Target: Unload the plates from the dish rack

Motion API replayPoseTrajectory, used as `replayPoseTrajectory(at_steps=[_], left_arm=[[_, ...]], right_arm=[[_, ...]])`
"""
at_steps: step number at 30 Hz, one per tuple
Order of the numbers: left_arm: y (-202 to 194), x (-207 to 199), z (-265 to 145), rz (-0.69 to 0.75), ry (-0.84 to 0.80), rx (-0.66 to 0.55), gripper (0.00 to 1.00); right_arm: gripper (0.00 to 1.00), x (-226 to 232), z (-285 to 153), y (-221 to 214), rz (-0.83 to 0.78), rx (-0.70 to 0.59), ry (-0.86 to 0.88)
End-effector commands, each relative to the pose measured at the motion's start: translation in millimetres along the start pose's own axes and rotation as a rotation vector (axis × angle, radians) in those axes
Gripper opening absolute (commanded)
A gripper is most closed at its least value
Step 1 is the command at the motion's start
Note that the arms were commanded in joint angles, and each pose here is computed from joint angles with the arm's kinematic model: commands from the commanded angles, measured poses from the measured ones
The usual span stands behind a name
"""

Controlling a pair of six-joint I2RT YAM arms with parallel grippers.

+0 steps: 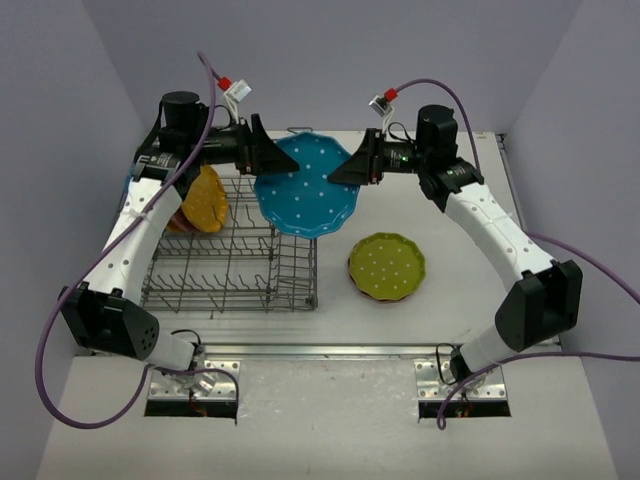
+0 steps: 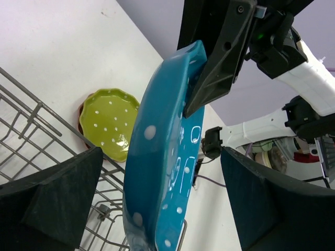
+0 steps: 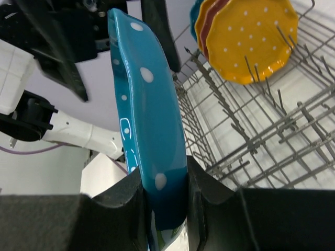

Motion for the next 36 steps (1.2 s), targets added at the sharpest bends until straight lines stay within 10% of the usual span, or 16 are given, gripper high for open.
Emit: replayPoseTrajectory(at_steps=[1,13,36], left_arm=[[15,-22,-9,0.109,0.007,-0.074,1.00],[39,-9,-44,0.097,0.152,-0.198,1.00],[36,-2,-45,0.097,0.177,-0.194,1.00]], right_arm=[[0.00,20,-34,20,-0.081,-0.070,0.017],[0.00,-18,-187,-41,0.093,-0.166,-0.180],[0.00,-112,-168,-161,0.332,0.132,-0.465]])
Point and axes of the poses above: each gripper's point midway between its finger pads, its own z axis out along the fingers, its own x axis along the line the jaws close on, y = z × x, the point moved 8 cm from there along -z, back along the fingers, and after that the axes turned 5 degrees about -z, right-handed, at the moved point
